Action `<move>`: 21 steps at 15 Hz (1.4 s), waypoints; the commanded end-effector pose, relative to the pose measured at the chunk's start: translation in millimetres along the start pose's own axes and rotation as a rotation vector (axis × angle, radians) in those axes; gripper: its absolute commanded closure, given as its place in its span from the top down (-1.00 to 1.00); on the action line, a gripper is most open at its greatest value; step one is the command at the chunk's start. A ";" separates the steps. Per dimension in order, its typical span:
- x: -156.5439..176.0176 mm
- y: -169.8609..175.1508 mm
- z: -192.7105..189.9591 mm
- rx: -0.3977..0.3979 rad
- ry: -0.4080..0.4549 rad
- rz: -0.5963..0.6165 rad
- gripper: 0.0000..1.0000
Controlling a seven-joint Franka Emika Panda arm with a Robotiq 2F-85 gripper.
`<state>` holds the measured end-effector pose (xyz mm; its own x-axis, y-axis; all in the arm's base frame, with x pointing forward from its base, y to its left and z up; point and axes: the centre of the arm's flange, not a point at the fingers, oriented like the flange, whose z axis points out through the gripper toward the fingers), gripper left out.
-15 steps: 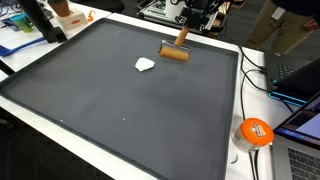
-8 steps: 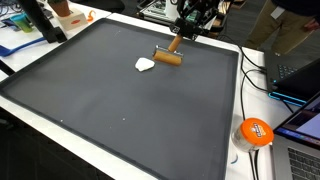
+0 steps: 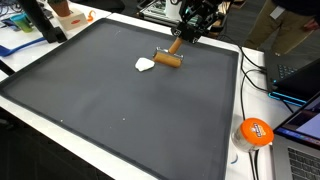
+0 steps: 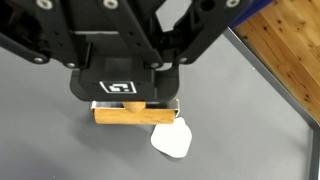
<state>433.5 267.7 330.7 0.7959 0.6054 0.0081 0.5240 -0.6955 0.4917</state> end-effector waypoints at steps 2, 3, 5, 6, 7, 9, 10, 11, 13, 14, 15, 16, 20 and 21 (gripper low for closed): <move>17.6 14.0 -79.6 0.087 0.117 -0.104 -0.57; 3.5 10.3 -93.6 0.115 0.176 -0.107 -0.57; -12.7 5.7 -131.5 0.150 0.273 -0.108 -0.57; -19.3 8.2 -153.4 0.177 0.324 -0.111 -0.57; -26.5 8.4 -169.1 0.202 0.380 -0.111 -0.57; -35.9 10.6 -189.2 0.242 0.465 -0.097 -0.57; -16.8 -26.4 -176.7 0.191 0.401 -0.079 -0.57; -19.5 -25.1 -187.0 0.193 0.425 -0.073 -0.07; -19.2 -25.6 -186.0 0.189 0.423 -0.073 -0.07; -17.6 -26.2 -180.9 0.192 0.412 -0.073 -0.07; -16.0 -26.8 -175.6 0.195 0.402 -0.074 -0.07; -14.8 -27.2 -171.7 0.198 0.394 -0.074 -0.07; -24.6 -13.4 -160.5 0.140 0.320 0.047 -0.57; -26.1 -7.9 -156.0 0.109 0.290 0.097 -0.57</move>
<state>364.0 334.6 461.2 0.6526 0.6866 0.3204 0.6043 -0.7268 0.3266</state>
